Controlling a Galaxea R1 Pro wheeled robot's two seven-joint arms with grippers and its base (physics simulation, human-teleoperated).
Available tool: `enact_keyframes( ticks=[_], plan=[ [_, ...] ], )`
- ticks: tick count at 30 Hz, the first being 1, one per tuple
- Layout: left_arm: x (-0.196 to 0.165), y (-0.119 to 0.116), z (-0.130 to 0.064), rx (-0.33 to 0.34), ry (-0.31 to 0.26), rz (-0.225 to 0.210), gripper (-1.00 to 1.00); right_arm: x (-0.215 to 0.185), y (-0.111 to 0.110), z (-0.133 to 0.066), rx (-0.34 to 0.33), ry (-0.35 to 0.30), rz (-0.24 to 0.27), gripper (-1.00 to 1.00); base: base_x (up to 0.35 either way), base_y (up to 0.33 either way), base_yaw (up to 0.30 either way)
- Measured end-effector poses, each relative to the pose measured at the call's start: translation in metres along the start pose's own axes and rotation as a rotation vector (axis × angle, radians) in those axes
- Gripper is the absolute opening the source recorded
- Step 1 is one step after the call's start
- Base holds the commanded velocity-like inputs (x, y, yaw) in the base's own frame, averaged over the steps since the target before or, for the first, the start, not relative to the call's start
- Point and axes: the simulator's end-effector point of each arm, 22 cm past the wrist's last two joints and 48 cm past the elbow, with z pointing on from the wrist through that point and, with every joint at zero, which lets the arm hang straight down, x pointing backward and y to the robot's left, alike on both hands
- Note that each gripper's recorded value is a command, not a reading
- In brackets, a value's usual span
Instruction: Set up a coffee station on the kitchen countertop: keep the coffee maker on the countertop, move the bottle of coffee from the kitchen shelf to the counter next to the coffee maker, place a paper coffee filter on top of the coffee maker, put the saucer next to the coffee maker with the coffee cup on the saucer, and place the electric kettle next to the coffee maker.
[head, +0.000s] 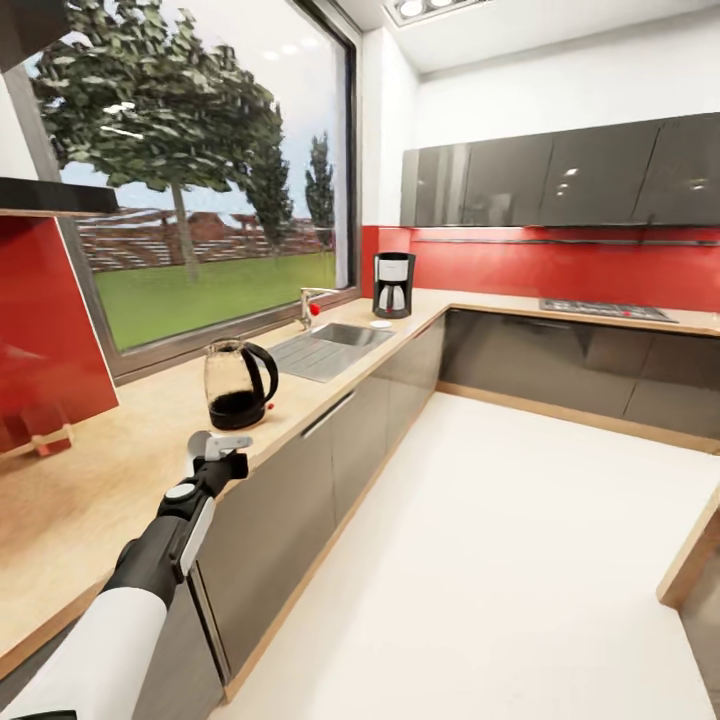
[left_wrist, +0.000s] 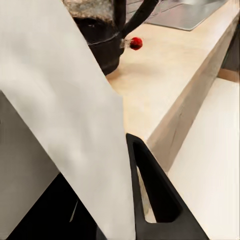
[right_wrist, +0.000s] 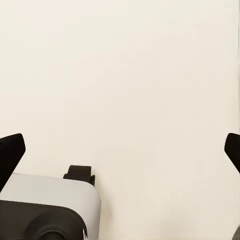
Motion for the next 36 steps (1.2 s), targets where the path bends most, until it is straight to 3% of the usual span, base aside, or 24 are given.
enact_keyframes(
  ticks=[8,13,17,18,21,24,27,31,36],
  plan=[
    [-0.004,-0.028,-0.001,0.054,-0.009,-0.016,-1.00,0.000,0.000,0.000,0.000,0.000,0.000,1.00,0.000,0.000,-0.254],
    [-0.004,-0.061,-0.003,0.098,-0.009,-0.034,-1.00,0.000,0.000,0.000,0.000,0.000,0.000,1.00,0.000,0.000,-0.254],
    [-0.014,-0.108,-0.009,0.170,-0.024,-0.015,-1.00,0.000,0.000,0.000,0.000,0.000,0.000,1.00,0.000,0.000,-0.254],
    [-0.017,-0.138,-0.015,0.216,-0.013,-0.002,-1.00,0.000,0.000,0.000,0.001,-0.001,0.000,1.00,0.000,0.000,-0.253],
    [-0.013,-0.174,-0.023,0.268,0.025,0.004,-1.00,0.000,0.000,0.000,0.001,-0.001,0.000,1.00,0.000,0.000,-0.250],
    [-0.008,-0.227,-0.038,0.364,0.049,0.060,-1.00,0.000,0.000,0.000,0.001,-0.001,0.000,1.00,0.000,0.000,-0.241],
    [-0.004,-0.252,-0.048,0.429,0.066,0.025,-1.00,0.000,0.000,0.000,0.001,-0.001,0.000,1.00,0.000,0.000,-0.232],
    [-0.001,-0.264,-0.053,0.463,0.088,-0.016,-1.00,0.000,0.000,0.000,0.001,-0.001,0.000,1.00,0.000,0.000,-0.222],
    [0.005,-0.267,-0.055,0.471,0.117,-0.022,-1.00,0.000,0.000,0.000,0.002,-0.001,0.000,1.00,0.026,0.000,-0.100]
  ],
)
